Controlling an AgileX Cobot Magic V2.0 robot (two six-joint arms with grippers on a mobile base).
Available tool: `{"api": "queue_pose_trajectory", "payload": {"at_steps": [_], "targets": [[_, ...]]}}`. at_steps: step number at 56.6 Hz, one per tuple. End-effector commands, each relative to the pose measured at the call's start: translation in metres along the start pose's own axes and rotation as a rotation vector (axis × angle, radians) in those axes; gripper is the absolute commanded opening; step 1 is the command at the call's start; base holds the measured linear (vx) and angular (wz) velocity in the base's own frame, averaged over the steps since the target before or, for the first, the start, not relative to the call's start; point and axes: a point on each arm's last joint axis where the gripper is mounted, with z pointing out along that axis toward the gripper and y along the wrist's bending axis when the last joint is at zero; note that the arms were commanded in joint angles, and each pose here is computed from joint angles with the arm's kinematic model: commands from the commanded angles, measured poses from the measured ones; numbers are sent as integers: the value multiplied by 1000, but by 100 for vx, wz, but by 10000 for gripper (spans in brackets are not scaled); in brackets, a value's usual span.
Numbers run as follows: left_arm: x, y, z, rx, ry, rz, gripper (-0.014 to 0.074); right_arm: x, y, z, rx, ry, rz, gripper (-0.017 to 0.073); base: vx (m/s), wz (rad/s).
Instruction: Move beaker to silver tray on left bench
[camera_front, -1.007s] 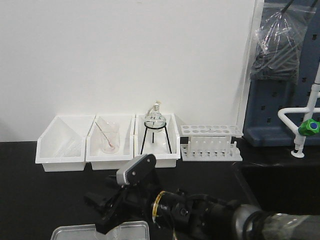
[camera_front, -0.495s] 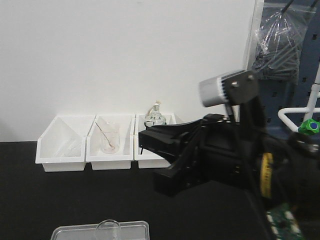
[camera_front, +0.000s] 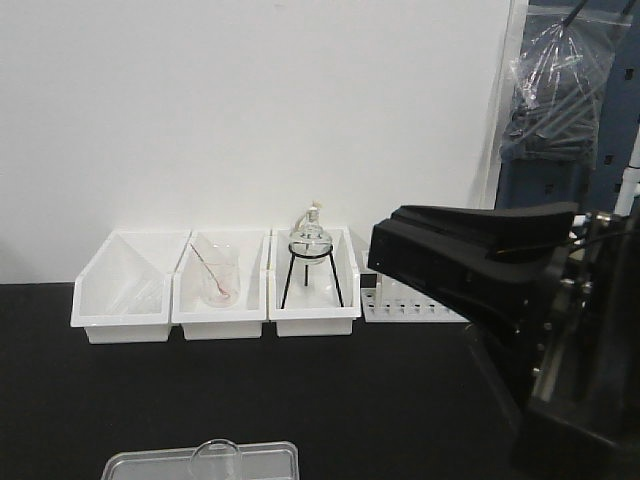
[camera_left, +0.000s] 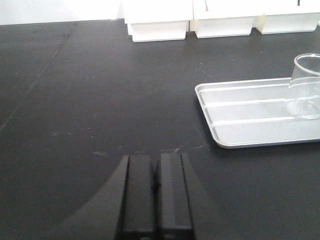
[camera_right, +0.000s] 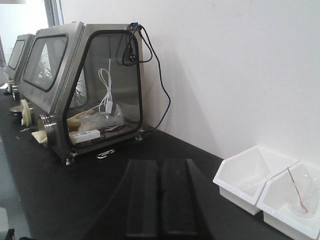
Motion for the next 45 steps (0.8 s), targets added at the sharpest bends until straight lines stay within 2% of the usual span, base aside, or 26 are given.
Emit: {"api": "queue_pose_trajectory", "payload": {"at_steps": [1,4,12,22,26,30,31,33,34,35,40,45], "targets": [[1,-1,2,7,-68,0,1,-16,1,-10,36,-62,-23,-8,0,0],[1,-1,2,7,-68,0,1,-17,2,-12,35,-69,-16,-8,0,0],[1,-1,2,7,-68,0,1,-22,4,-18,45,-97,59,-8,0,0],[1,-1,2,7,-68,0,1,-27,-5,-18,122,-162,105,-8,0,0],[1,-1,2,7,-68,0,1,-28,-10,-17,173,-191,79,-8,0,0],[1,-1,2,7,-68,0,1,-29,-19,-17,267,-205,18,-8,0,0],[1,-1,2,7,-68,0,1,-28,-22,-16,300,-195,-16,-8,0,0],[1,-1,2,7,-68,0,1,-27,-27,-17,354,-181,-37,-8,0,0],[1,-1,2,7,-68,0,1,-26,-30,-17,386,-167,-42,-8,0,0],[1,-1,2,7,-68,0,1,-23,-33,-18,421,-150,-14,-8,0,0],[1,-1,2,7,-68,0,1,-9,-42,-22,534,23,-28,-8,0,0],[1,-1,2,7,-68,0,1,8,-44,-29,565,247,-88,-8,0,0]]}}
